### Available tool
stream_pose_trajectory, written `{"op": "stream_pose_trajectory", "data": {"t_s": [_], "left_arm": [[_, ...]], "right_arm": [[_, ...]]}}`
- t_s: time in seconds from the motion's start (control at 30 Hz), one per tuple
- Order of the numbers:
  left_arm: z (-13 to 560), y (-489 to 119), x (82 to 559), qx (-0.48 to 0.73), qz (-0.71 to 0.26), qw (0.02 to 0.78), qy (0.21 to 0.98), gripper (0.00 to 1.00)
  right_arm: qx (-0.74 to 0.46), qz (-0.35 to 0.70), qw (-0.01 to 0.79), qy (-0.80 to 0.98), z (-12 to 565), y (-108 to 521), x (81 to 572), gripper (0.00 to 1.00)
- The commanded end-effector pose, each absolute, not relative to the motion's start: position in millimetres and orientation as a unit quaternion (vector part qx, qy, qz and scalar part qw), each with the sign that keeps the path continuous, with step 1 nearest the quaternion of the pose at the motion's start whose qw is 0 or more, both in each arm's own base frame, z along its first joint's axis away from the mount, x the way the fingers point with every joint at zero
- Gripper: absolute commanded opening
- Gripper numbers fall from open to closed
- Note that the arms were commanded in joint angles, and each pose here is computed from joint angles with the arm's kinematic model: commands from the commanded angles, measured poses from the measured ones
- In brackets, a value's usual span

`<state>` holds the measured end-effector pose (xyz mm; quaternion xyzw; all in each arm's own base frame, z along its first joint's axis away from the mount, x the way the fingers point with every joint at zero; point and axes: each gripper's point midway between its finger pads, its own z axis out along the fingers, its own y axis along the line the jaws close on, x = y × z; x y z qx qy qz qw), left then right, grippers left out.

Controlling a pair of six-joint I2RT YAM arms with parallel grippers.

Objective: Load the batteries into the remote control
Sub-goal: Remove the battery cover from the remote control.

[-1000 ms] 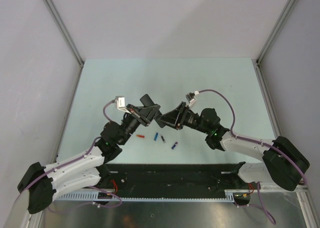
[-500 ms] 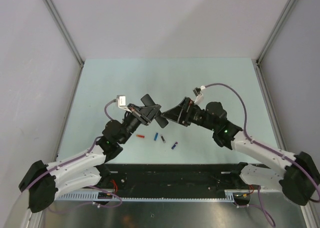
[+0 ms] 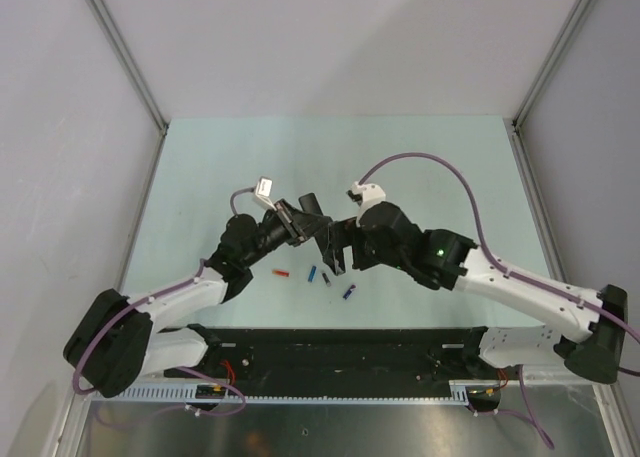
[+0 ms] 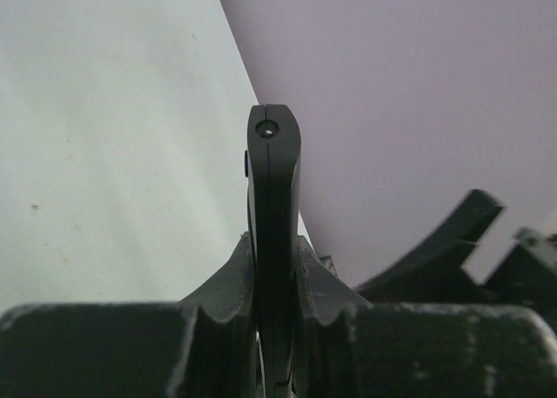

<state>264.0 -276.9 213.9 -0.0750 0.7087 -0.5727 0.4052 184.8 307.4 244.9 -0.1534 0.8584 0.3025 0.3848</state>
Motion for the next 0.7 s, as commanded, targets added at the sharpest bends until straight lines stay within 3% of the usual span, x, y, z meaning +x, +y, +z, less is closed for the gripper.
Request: {"op": "stream_pose_trajectory", "data": {"t_s": [0.0,0.47,0.6,0.67], "left_arm": [[253,-292,255,-0.032,-0.624,0.386,0.679,0.00],[246,-294,255,-0.033,-0.623,0.375,0.685,0.00],[246,-294,254,-0.033,-0.624,0.374,0.685,0.00],[247,-294,254,-0.032,-0.625,0.374,0.684,0.00]], "right_arm": [[-0.186,0.223,0.377,0.879,223,291,186,0.92],[-0.194,0.253,0.375,0.870,221,320,185,0.87],[-0.196,0.252,0.372,0.872,215,325,188,0.79],[-0.198,0.256,0.375,0.869,217,327,189,0.71]]}}
